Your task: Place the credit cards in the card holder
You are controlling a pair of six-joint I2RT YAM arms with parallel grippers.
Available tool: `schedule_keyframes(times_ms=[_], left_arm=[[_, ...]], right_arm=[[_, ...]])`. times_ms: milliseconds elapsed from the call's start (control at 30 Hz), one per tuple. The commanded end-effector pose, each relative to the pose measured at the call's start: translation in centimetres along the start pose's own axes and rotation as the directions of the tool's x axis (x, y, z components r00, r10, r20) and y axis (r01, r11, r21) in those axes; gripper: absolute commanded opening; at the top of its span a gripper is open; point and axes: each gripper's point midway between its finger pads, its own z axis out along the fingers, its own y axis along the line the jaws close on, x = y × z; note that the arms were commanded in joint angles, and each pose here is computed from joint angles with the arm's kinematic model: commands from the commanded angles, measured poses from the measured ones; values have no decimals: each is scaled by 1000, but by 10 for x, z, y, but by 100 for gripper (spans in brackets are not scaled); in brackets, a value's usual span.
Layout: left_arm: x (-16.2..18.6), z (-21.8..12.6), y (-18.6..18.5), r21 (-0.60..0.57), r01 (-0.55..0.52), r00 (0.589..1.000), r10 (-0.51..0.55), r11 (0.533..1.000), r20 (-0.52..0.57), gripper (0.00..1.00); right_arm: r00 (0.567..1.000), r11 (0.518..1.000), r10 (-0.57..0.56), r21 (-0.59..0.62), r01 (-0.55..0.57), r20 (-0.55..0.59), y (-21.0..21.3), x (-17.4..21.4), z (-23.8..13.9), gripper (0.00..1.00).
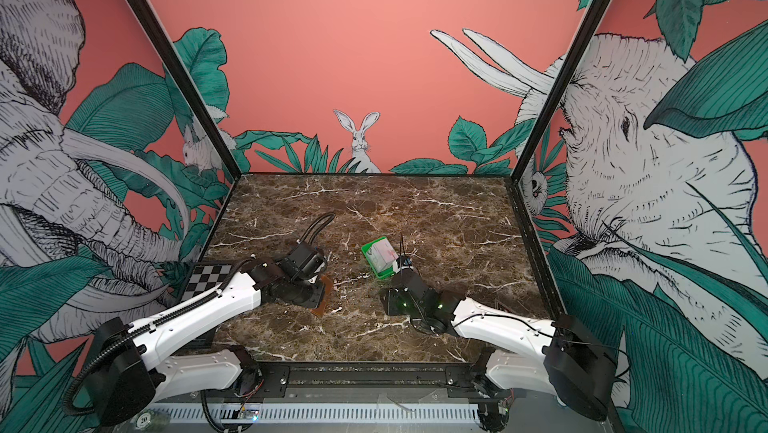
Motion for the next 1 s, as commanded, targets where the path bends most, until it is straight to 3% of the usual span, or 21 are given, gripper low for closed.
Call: schedule_keyframes(times_ms=[0, 67, 100, 167, 400, 600, 733, 967], left_arm=[[5, -7, 23, -185, -28, 1000, 26, 982, -16, 13], [3, -6, 22, -227, -41, 999, 39, 973, -15, 12], [2, -4, 19, -242, -53, 999, 50, 969, -19, 12], [0, 0, 14, -267, -74, 997, 71, 961, -20, 13], [-3, 28, -5, -255, -92, 995, 83, 963, -47, 11], [-2, 47, -14, -257, -102, 993, 85, 961, -77, 13], [-3, 52, -19, -260, -115, 991, 95, 959, -89, 18], [-8, 48, -35, -176, -100, 994, 91, 979, -54, 38]], right_arm=[[999, 999, -35, -2, 35, 15, -5, 0, -9, 53], [999, 999, -34, -37, 35, 18, 0, -1, -13, 72], [999, 998, -34, -46, 35, 16, 1, -2, -16, 87], [999, 998, -44, -49, 44, 10, 2, -3, -20, 98], [999, 999, -33, 42, 34, -29, -15, -7, -32, 98], [999, 998, -51, 27, 52, -11, -19, -5, -32, 98], [997, 995, -65, 70, 67, -39, -26, -2, -30, 97], [997, 995, -72, 70, 74, -29, -27, -3, -28, 93]])
